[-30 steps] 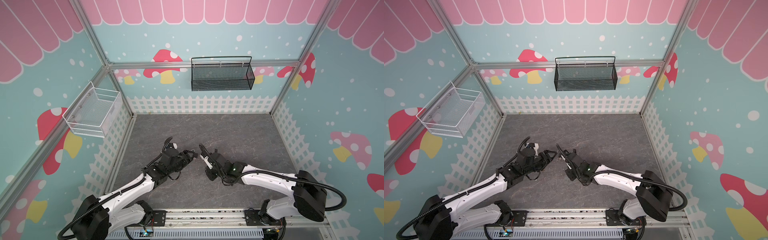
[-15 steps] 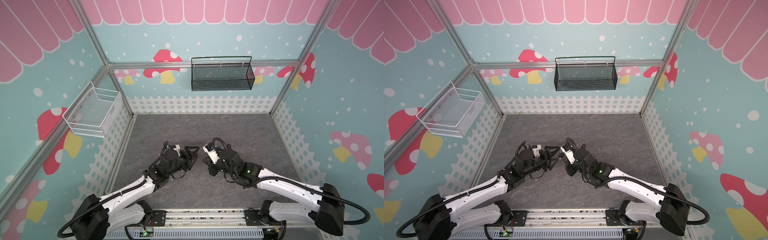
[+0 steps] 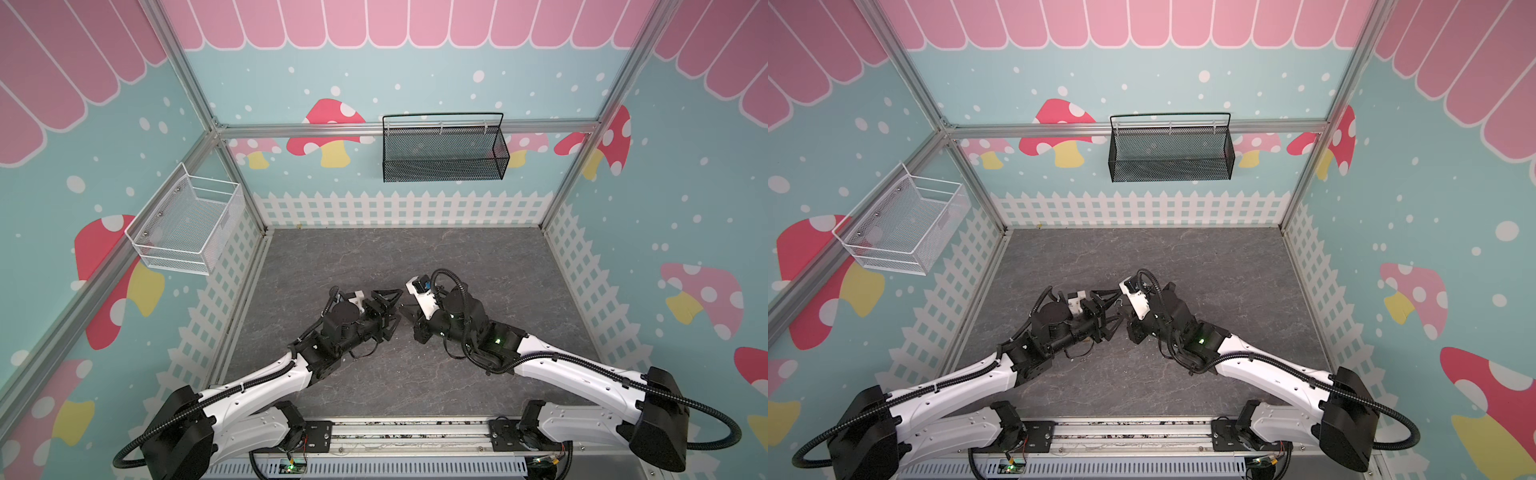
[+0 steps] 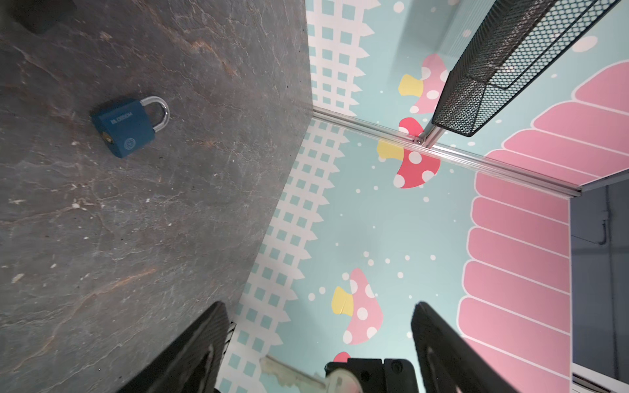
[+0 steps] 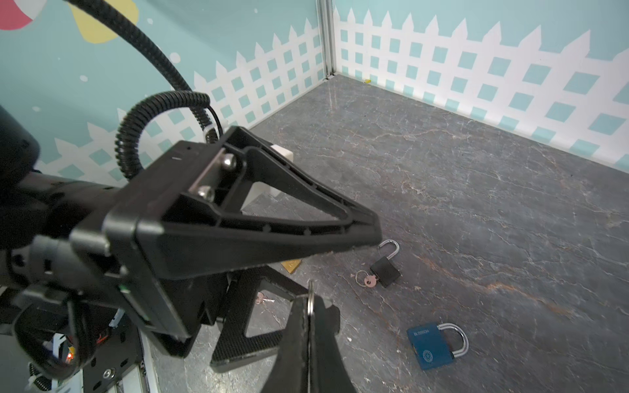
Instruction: Unlock with the key
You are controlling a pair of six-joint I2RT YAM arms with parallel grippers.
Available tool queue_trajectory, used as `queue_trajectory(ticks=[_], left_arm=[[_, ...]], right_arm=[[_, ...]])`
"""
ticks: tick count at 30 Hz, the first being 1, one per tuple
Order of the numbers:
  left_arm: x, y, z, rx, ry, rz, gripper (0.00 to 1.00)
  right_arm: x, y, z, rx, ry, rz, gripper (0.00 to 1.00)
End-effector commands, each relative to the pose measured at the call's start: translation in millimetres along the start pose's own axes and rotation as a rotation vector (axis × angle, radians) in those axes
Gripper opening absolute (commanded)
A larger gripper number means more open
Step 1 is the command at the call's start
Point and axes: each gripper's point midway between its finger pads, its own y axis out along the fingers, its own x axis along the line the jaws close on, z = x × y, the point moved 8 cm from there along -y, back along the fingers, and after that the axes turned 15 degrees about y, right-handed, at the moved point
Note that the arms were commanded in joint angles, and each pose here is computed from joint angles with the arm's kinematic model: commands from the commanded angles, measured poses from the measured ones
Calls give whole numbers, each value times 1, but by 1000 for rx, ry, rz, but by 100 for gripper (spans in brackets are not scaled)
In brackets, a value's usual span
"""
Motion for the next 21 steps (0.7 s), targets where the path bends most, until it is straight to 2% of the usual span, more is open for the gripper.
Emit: queue_trajectory(ticks=[1, 13, 17, 21], left_arm=[[-10, -1, -3, -46, -70, 58, 84], [-9, -7, -6, -84, -117, 91, 78], [-8, -9, -7, -96, -118, 82, 72], [-5, -11, -8, -110, -124, 75, 62]], right_arm=[[1, 3, 1, -17, 14, -32, 0], [-4, -6, 5, -26, 10, -21, 0], [-2, -8, 4, -30, 0, -41, 0], [-2, -12, 3, -42, -3, -40, 0]])
